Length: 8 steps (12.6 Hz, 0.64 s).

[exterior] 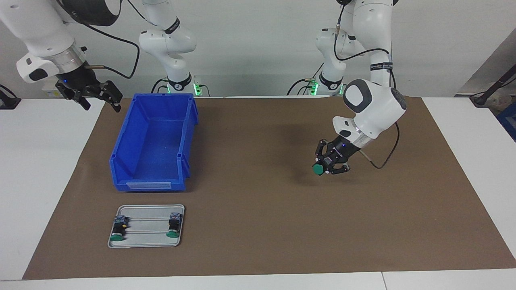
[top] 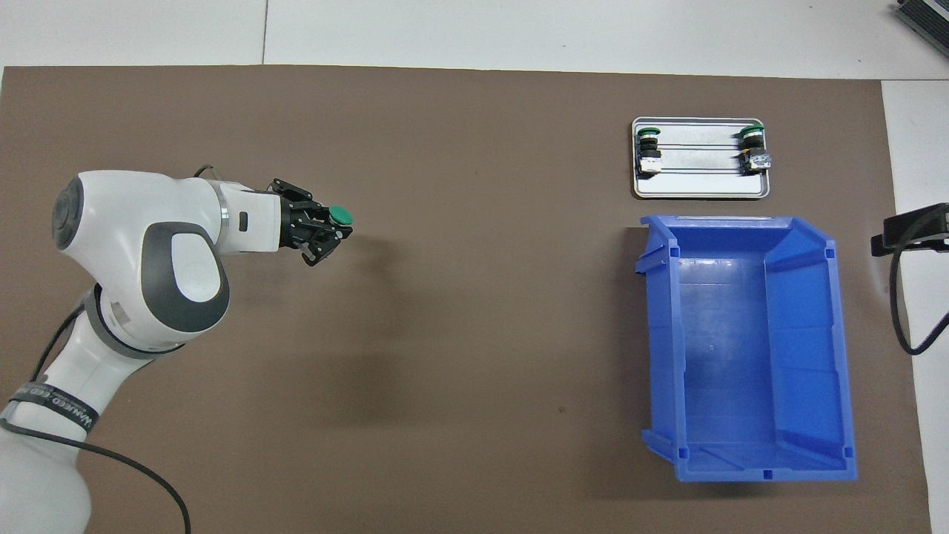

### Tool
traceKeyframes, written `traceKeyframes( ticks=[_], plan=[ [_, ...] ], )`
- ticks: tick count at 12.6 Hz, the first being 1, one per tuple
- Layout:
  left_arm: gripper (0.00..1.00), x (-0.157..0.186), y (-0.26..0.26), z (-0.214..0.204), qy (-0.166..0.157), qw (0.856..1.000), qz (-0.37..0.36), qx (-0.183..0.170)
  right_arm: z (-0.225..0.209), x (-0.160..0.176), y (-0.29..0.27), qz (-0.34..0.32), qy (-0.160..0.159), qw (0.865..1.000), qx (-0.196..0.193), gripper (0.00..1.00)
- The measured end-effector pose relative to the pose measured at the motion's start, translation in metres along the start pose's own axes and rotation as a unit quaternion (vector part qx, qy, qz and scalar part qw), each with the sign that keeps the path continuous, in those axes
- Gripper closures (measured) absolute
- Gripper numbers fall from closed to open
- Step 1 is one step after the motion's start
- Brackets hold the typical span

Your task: Place and press button with both arms

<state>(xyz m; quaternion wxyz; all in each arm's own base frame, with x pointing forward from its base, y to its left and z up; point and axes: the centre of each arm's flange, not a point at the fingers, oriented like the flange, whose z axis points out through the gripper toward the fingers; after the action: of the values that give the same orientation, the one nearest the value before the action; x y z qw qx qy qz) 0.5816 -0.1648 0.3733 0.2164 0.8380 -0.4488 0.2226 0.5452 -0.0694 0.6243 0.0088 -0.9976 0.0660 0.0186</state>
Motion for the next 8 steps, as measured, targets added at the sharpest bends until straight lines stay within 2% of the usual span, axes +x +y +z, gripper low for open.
traceKeyframes(
  ticks=[3,8],
  plan=[
    [0.67,-0.022,0.004,0.003,0.086,0.996,-0.005,0.022,0.000,0.000,0.000,0.000,0.000,1.000,0.000,0.00],
    [0.67,-0.056,0.027,0.021,0.197,0.979,0.003,0.048,0.000,0.000,0.000,0.000,0.000,1.000,0.000,0.00]
  ],
)
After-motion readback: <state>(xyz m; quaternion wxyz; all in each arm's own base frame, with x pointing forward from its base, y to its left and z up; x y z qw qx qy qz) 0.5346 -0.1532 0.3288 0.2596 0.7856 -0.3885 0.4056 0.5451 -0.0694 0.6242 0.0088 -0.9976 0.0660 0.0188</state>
